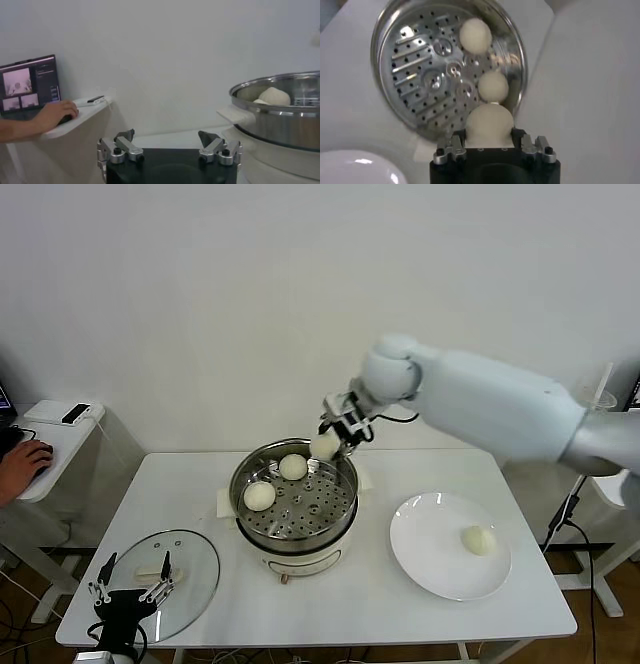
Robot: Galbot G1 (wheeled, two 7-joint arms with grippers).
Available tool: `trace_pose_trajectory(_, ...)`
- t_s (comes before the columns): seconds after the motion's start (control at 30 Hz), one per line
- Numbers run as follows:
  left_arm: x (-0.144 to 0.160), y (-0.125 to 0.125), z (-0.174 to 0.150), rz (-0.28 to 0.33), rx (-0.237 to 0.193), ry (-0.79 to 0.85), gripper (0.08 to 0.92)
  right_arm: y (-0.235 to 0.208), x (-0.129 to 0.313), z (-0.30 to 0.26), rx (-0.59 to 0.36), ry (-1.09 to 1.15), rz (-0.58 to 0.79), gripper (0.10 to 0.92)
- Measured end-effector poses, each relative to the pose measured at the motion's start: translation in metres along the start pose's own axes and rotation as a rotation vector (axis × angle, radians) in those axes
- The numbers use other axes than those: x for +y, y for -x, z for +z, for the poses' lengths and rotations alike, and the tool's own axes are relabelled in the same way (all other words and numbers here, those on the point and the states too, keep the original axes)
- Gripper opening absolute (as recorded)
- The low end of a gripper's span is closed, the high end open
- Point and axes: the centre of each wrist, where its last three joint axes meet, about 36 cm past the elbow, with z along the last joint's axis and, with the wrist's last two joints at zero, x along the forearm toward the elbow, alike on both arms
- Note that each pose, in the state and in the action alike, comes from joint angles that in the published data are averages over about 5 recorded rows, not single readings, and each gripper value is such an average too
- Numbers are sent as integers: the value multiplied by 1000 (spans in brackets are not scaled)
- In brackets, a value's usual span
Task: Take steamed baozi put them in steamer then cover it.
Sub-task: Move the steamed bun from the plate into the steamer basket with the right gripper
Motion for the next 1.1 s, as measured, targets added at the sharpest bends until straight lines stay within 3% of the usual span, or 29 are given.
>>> trace_pose_trajectory(0.57,1,1,3,-13,3,-13,823,61,22,-43,-77,-388,-61,569)
trace_pose_trajectory(1.1,2,1,3,-15,3,-15,823,74,33,-61,-159,-587,-127,578)
